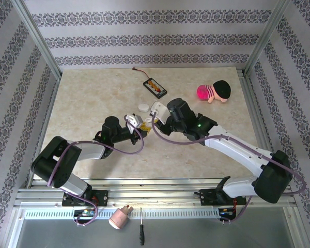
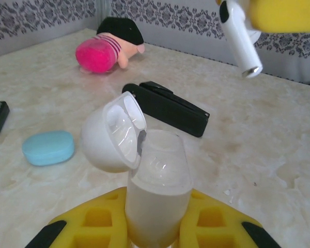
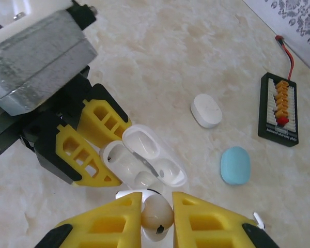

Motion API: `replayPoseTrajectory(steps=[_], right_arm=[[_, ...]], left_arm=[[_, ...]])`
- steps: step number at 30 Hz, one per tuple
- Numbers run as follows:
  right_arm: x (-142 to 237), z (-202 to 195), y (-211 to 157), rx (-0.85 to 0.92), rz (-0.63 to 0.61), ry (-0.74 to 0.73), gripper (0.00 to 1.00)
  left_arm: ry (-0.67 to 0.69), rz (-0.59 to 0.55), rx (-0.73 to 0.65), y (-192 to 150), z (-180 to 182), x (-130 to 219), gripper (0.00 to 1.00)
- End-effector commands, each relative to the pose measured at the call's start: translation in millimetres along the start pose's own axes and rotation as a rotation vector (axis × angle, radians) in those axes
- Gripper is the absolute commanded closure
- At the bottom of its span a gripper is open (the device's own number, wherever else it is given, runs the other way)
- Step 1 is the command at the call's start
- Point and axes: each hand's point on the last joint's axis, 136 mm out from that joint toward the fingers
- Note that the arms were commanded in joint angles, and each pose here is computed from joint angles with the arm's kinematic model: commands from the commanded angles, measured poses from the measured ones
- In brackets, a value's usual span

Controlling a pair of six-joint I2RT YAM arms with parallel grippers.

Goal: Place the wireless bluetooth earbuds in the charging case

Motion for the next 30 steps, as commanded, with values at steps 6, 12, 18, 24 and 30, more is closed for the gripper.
replayPoseTrajectory(steps=[6, 12, 18, 24, 30], right_arm=[[-21, -4, 14, 0.087, -0.015, -0.067, 0.83], [-33, -2, 15, 0.086, -0.022, -0.074, 0.83], [-41, 1, 10, 0.084, -0.015, -0.067, 0.83], [-42, 8, 6, 0.093, -0.003, -0.051, 0.83], [-43, 13, -2, 0.105, 0.02, -0.048, 0.83]], left_arm=[[-0.042, -0.024, 0.045, 16, -7, 4, 1.0], [-0.05, -0.035, 0.069, 20, -7, 3, 1.0], [-0.056, -0.039, 0.09, 24, -7, 2, 1.0], [-0.033, -0.043, 0.13, 29, -2, 1, 1.0], [-0.032, -0.054, 0.147, 35, -1, 0, 1.0]])
Point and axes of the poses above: each hand's point on the last joint's axis, 136 mm out from that joint toward the fingers, its own x axis back along the fingers, its own z axis along the line the jaws close on, y = z × x
